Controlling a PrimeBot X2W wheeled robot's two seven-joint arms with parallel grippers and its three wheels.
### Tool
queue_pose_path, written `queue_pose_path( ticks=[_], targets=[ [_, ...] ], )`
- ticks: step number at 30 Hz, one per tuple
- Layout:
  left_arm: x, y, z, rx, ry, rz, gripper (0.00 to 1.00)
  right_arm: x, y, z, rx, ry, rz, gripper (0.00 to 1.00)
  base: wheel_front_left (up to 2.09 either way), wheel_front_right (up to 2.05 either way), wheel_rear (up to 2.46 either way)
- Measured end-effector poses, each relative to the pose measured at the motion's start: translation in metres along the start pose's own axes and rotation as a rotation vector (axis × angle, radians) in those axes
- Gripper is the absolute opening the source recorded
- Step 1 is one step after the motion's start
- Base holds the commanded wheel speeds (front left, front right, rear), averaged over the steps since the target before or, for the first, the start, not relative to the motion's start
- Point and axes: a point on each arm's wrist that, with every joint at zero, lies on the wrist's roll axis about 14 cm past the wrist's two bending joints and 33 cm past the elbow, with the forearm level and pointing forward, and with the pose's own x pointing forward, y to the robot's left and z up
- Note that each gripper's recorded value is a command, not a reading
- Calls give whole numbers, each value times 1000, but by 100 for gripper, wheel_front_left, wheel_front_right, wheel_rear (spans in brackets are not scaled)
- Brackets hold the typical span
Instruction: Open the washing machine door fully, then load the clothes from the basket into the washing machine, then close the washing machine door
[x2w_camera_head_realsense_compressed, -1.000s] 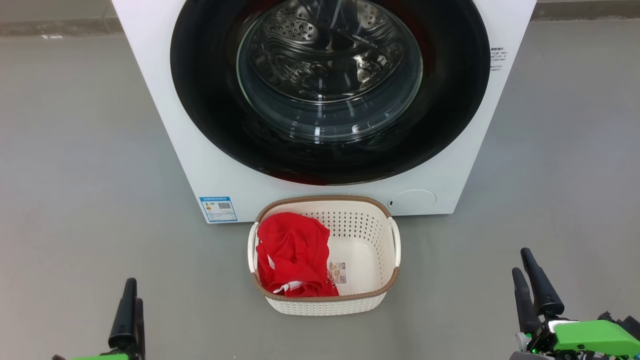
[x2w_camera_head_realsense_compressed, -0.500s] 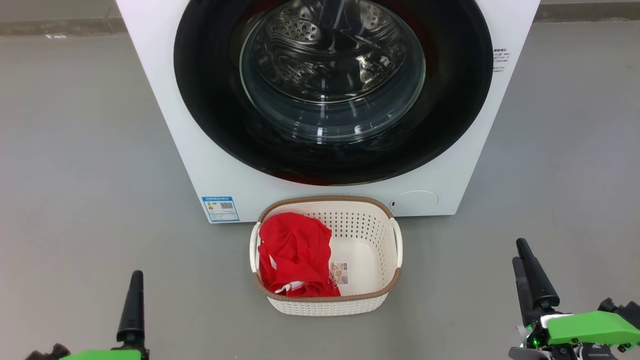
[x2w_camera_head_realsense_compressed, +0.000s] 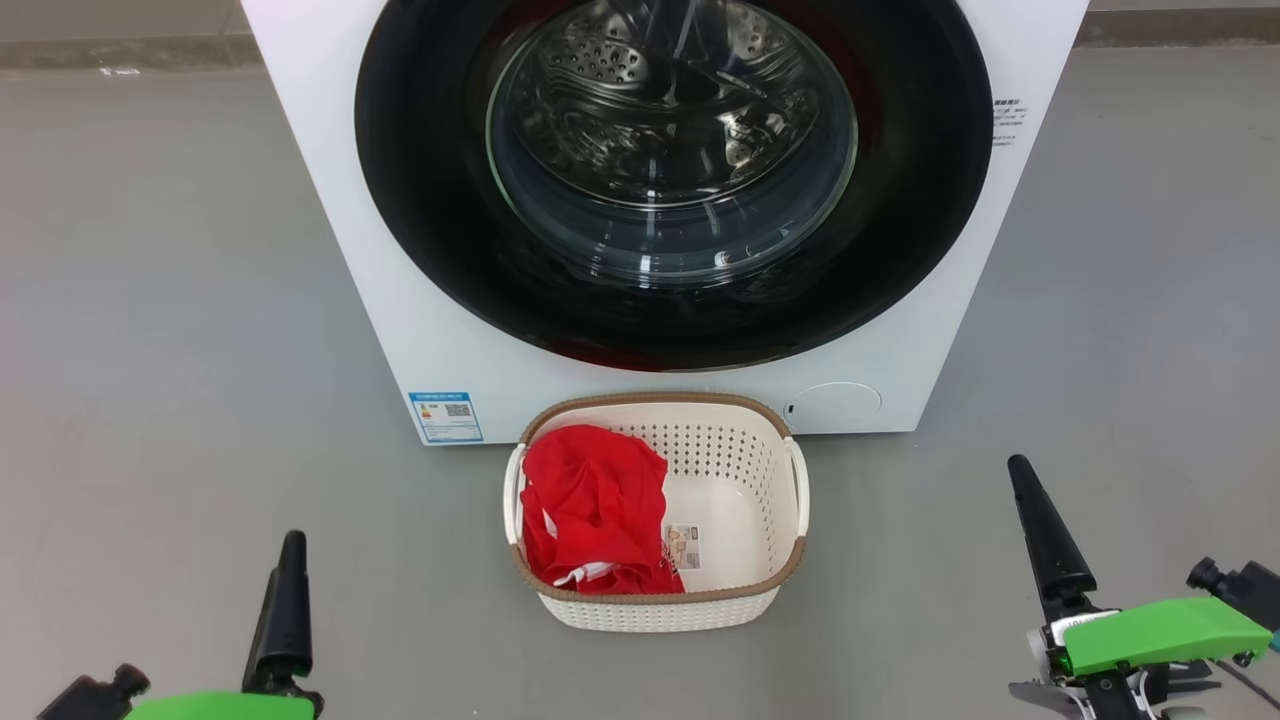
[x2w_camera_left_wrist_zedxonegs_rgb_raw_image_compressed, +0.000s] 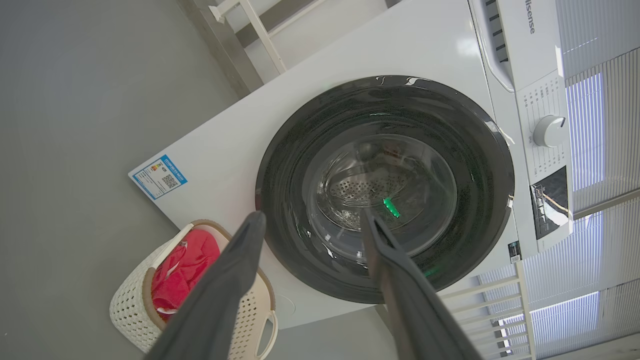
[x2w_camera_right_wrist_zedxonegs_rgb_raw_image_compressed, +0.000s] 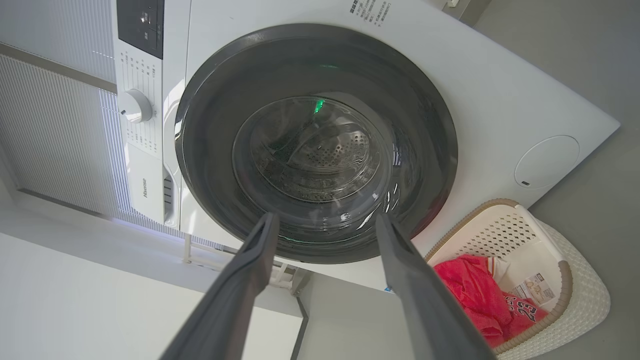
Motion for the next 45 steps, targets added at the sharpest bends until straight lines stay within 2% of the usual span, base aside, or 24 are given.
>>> queue_pose_path(
  ticks=[14,27,34,45],
  targets=[
    [2,-12,4,171,-26,-44,100,3,3,-5,-248,25,28,100,0,0,0],
    [1,-14,7,438,-37,-68,100,8,11,-12,-504,50,80,100,0,0,0],
    [0,-14,6,576,-38,-78,100,9,12,-14,-604,51,99,100,0,0,0],
    [0,-17,5,729,-47,-100,100,16,22,-13,-770,34,150,100,0,0,0]
  ],
)
